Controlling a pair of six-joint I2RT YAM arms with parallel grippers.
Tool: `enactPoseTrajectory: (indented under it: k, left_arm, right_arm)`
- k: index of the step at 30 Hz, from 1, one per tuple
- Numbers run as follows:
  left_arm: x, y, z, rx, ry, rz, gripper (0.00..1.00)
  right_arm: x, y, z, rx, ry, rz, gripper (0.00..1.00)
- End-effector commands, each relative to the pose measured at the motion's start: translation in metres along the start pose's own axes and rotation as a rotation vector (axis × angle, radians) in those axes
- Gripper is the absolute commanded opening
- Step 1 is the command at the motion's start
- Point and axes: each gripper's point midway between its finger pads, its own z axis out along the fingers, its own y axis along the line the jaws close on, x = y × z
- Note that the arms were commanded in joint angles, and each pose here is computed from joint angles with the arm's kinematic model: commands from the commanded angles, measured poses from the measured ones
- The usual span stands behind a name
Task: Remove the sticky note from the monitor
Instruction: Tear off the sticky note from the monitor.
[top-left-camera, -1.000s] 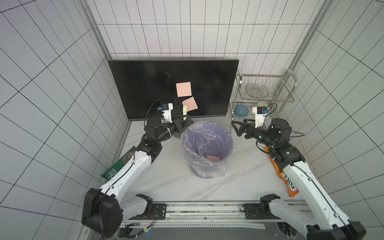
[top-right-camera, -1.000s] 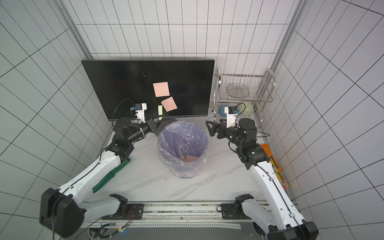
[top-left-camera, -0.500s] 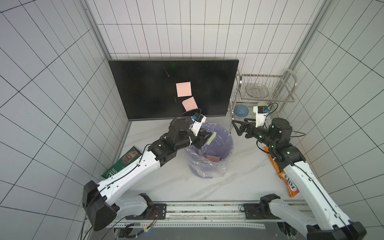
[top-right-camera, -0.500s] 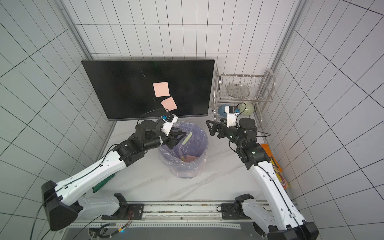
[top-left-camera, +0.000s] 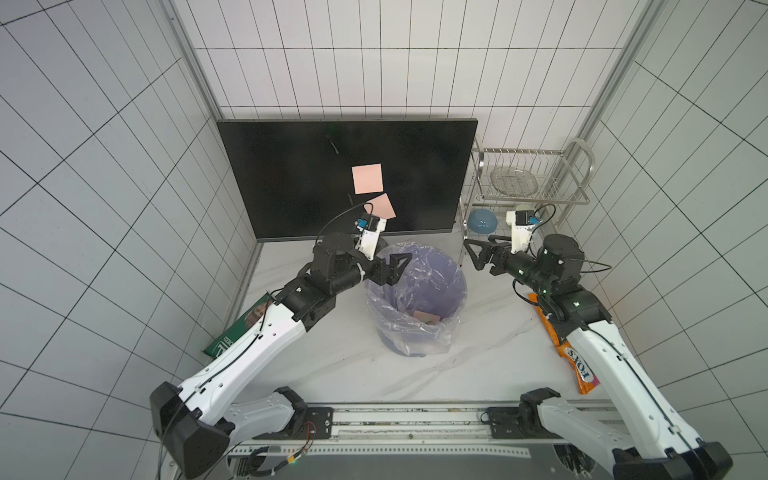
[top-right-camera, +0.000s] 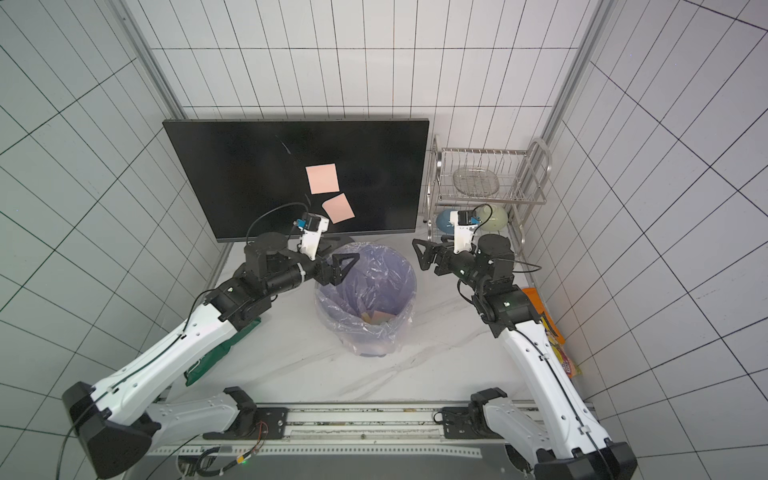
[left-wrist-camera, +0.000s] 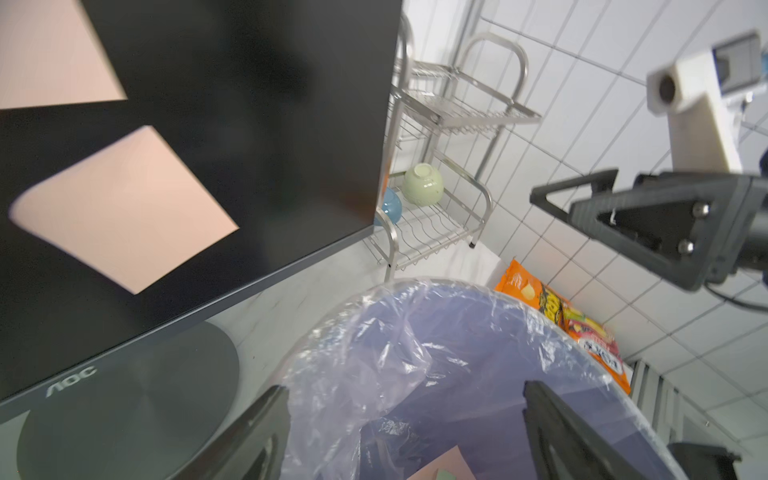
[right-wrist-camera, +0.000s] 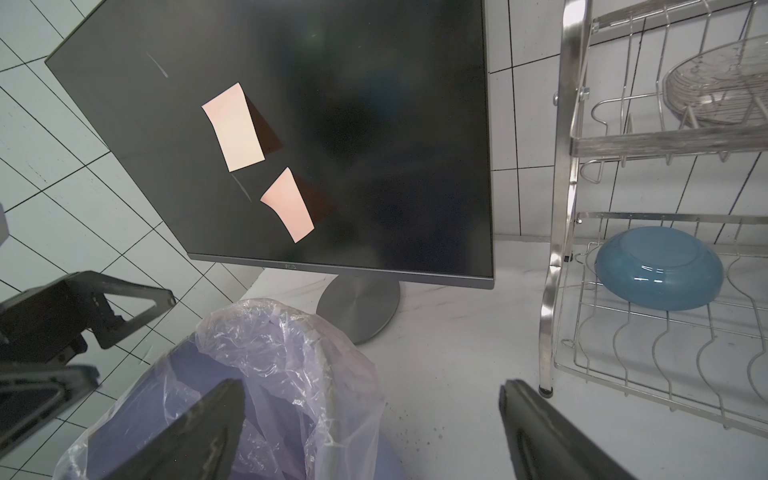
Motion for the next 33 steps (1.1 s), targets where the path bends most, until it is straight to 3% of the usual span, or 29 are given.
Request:
enactPoseTrajectory:
  k: [1, 9, 16, 20, 33]
  left_arm:
    - [-0.033, 0.013, -0.017, 0.025, -0.100, -0.094, 0.93]
    - [-0.068, 0.079, -0.031, 0.083, -0.276, -0.398, 0.96]
    - [-0.077, 0.103, -0.008, 0.163, -0.341, -0.587, 0.96]
    - [-0.078, 0.110, 0.006, 0.194, -0.339, -0.653, 0.95]
    - [-0.101, 0.121, 0.035, 0.288, -0.422, -0.711, 0.91]
  right_arm:
    - [-0.012, 0.010, 0.001, -0.036, -0.031, -0.009, 0.99]
    - [-0.010, 0.014, 0.007, -0.069, -0.032, 0.015, 0.99]
    - [-0.008, 0.015, 0.007, -0.073, -0.033, 0.022, 0.99]
    - [-0.007, 0.015, 0.007, -0.074, -0.036, 0.025, 0.99]
    - [-0.004, 0.015, 0.007, -0.076, -0.035, 0.028, 0.99]
